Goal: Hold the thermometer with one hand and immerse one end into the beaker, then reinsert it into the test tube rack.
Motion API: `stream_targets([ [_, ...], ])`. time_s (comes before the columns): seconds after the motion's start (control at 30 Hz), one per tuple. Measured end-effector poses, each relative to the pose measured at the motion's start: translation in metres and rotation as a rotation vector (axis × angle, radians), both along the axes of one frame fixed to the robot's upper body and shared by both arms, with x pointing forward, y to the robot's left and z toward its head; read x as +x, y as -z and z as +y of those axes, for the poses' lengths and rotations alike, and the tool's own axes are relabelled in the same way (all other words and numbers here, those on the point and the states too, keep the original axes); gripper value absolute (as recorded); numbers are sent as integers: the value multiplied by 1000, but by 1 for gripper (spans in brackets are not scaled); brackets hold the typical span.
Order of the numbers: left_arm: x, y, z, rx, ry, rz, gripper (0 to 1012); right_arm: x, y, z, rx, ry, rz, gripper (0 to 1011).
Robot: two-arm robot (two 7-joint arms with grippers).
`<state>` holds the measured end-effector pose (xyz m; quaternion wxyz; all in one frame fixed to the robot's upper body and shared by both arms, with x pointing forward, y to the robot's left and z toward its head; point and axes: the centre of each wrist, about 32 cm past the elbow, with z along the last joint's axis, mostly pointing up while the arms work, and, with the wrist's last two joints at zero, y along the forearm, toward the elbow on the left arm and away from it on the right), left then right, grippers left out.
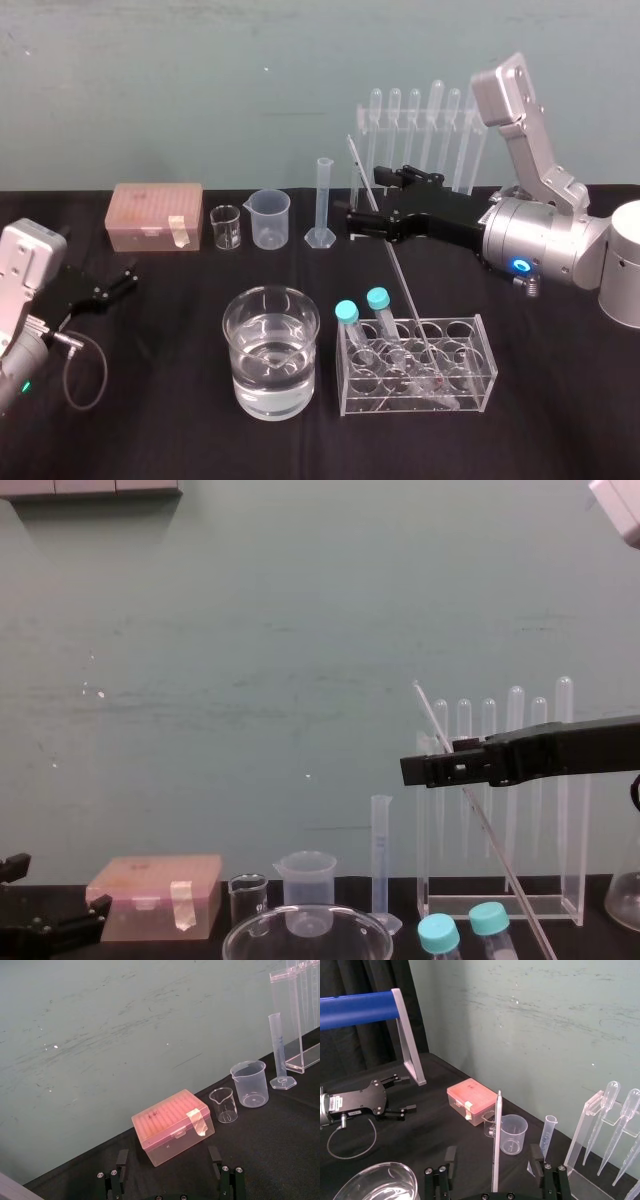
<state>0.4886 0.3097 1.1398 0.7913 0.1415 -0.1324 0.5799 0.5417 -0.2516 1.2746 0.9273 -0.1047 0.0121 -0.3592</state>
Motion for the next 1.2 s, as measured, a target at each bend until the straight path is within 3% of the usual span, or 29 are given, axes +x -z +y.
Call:
stream_targets([
  [0.23,0,0,0,0,0,0,1008,0,0,0,1,1,-1,787],
  [0.63,0,0,0,0,0,0,1008,0,0,0,2,1,-1,361],
  [1.0,0,0,0,0,0,0,1008,0,0,0,4,0,-2,58],
  [1.2,0,0,0,0,0,0,1008,-3,5,-3,43,16,1,57],
])
